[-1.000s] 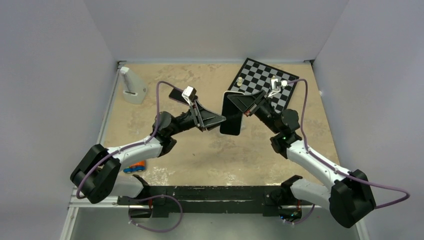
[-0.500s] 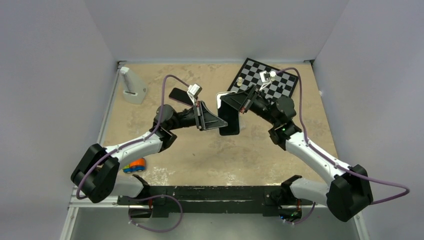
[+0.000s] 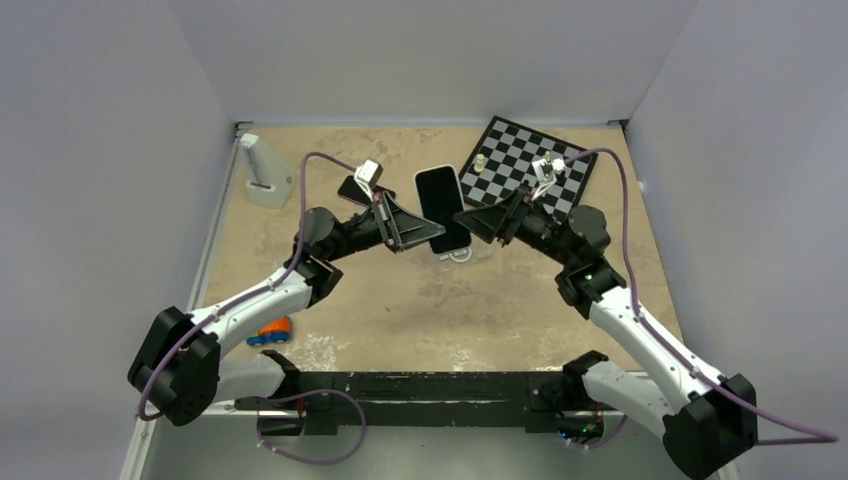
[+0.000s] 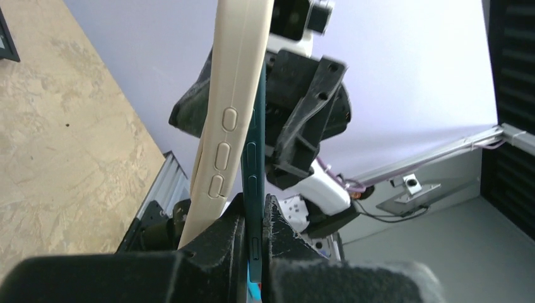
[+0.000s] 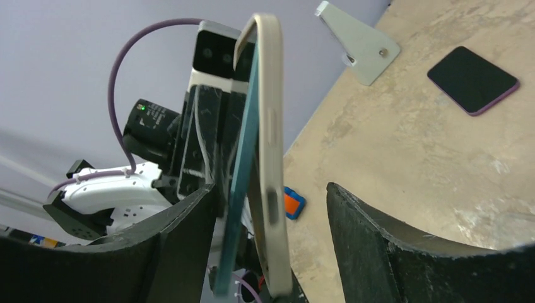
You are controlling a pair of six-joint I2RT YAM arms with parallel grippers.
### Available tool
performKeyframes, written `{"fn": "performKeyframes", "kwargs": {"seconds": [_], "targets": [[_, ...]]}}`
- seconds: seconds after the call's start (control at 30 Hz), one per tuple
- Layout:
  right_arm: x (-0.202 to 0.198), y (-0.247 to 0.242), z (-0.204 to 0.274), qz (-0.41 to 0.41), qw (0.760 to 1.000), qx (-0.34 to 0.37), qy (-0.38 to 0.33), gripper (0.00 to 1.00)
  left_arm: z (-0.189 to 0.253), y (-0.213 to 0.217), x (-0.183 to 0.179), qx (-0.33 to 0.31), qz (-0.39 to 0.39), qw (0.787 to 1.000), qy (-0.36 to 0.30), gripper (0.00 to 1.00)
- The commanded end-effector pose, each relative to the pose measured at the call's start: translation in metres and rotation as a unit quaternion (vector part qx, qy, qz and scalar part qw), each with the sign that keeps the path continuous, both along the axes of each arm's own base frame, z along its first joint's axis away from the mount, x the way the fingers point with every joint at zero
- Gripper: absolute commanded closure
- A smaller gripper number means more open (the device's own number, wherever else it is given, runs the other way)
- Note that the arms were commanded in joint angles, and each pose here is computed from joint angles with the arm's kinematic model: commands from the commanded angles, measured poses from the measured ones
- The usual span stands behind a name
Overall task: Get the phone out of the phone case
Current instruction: Remove the phone case from the phone.
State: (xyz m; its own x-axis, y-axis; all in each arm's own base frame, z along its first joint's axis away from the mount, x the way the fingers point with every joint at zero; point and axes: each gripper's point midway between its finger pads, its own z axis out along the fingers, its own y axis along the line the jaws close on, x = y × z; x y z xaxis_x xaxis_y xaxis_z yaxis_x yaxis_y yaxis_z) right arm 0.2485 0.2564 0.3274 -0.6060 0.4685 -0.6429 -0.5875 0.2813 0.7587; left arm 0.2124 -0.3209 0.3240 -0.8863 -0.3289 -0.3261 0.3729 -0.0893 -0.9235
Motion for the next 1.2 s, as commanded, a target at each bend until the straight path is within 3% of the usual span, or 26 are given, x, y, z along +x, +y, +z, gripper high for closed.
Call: {"fn": "performKeyframes", "kwargs": {"seconds": [0.0,0.13,0.33,0.53,0.73,1.17], "targets": [[-0.008,-0.018,-0.009,-0.029,0.999,0.022,0.003,0.33,0.045,0.022,0.005,-0.068,0.057,0.996,-0.014,1.00],[-0.006,-0.023,-0.019,-0.048,0.998,0.038,0.016,0.35,0.049,0.032,0.011,-0.073,0.094,0.993,-0.012,1.00],[-0.009,-0.015,-0.015,-0.017,0.999,0.051,0.005,0.47,0.055,0.035,0.012,-0.080,0.102,0.991,-0.014,1.00],[-0.008,-0.034,-0.019,-0.070,0.996,0.046,0.005,0.37,0.057,0.040,0.013,-0.073,0.114,0.991,-0.021,1.00],[-0.006,-0.025,-0.033,-0.055,0.998,0.008,0.012,0.44,0.061,0.037,0.015,-0.076,0.108,0.991,-0.033,1.00],[-0.013,-0.007,-0.021,0.022,0.998,-0.048,-0.043,0.47,0.066,0.025,0.001,-0.062,0.044,0.996,-0.054,1.00]]}}
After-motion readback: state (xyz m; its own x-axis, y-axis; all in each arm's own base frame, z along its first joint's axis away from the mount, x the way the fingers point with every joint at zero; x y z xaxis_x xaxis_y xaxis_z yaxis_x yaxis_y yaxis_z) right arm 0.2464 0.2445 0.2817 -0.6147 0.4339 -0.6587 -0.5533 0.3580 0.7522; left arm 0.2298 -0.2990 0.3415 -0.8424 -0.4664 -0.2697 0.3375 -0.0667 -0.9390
